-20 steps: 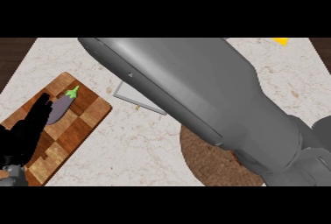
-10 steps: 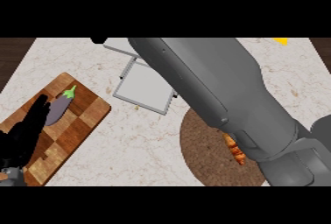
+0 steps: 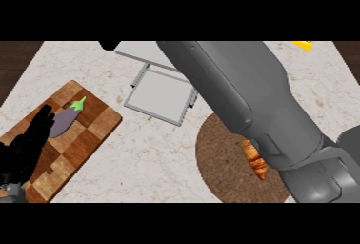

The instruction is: Pick the bell pepper from the placemat and place it in the tiered shelf

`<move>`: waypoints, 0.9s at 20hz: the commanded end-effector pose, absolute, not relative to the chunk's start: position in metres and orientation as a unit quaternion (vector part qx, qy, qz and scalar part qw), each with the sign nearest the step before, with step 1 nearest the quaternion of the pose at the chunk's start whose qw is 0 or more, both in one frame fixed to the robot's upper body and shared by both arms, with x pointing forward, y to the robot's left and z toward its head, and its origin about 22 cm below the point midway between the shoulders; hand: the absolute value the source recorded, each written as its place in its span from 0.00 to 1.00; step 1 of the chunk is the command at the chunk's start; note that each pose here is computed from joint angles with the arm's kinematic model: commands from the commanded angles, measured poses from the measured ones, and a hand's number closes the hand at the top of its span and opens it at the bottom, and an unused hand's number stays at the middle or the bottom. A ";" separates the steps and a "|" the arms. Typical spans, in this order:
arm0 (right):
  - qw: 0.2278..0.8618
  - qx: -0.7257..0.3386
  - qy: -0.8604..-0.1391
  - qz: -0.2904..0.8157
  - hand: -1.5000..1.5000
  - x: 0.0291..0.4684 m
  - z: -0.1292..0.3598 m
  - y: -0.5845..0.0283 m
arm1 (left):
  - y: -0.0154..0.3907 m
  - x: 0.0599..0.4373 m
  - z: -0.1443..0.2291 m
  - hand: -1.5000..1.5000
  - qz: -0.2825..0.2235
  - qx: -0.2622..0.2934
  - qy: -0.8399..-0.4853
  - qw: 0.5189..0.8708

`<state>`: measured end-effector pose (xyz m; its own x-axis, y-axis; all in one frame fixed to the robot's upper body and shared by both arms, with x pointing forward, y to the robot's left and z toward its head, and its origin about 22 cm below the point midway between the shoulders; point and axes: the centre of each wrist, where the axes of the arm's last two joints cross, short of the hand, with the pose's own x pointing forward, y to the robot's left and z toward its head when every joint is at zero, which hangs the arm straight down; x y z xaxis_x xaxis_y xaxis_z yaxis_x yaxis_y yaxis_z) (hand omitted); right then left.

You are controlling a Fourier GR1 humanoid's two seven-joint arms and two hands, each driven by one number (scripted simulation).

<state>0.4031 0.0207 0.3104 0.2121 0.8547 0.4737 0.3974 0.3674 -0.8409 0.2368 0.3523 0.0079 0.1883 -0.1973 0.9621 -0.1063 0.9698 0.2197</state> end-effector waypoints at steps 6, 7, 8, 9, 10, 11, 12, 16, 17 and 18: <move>0.618 -0.470 -0.623 0.094 0.00 0.401 0.310 0.016 | 0.347 0.231 -0.011 0.50 -0.025 0.111 -0.620 0.777; 0.621 -0.456 -0.633 0.083 0.00 0.402 0.315 0.011 | 0.352 0.231 -0.010 0.50 -0.025 0.118 -0.614 0.780; 0.635 -0.440 -0.631 0.075 0.00 0.403 0.299 0.005 | 0.351 0.234 0.003 0.50 -0.032 0.112 -0.618 0.777; 0.642 -0.430 -0.633 0.061 0.00 0.404 0.309 0.005 | 0.351 0.238 0.003 0.50 -0.027 0.111 -0.623 0.774; 0.641 -0.418 -0.642 0.054 0.00 0.401 0.306 0.003 | 0.349 0.235 -0.006 0.50 -0.029 0.118 -0.616 0.778; 0.639 -0.395 -0.658 0.043 0.00 0.402 0.303 -0.005 | 0.344 0.239 -0.010 0.50 -0.025 0.125 -0.621 0.774; 0.643 -0.388 -0.659 0.033 0.00 0.389 0.327 0.002 | 0.359 0.224 -0.005 0.50 -0.021 0.119 -0.613 0.781; 0.626 -0.348 -0.698 -0.005 0.00 0.373 0.340 -0.004 | 0.354 0.242 0.002 0.50 -0.017 0.109 -0.615 0.781; 0.626 -0.348 -0.697 -0.021 0.00 0.368 0.347 -0.010 | 0.364 0.225 -0.005 0.50 -0.021 0.121 -0.611 0.782; 0.617 -0.342 -0.708 -0.021 0.00 0.361 0.349 -0.015 | 0.358 0.232 0.000 0.50 -0.015 0.128 -0.608 0.784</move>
<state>0.3816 -0.0081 0.3305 0.0110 0.5861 0.8101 0.4755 0.7097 -0.5199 0.2358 0.3572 0.0080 0.1927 -0.1965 0.9614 -0.1235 0.9671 0.2224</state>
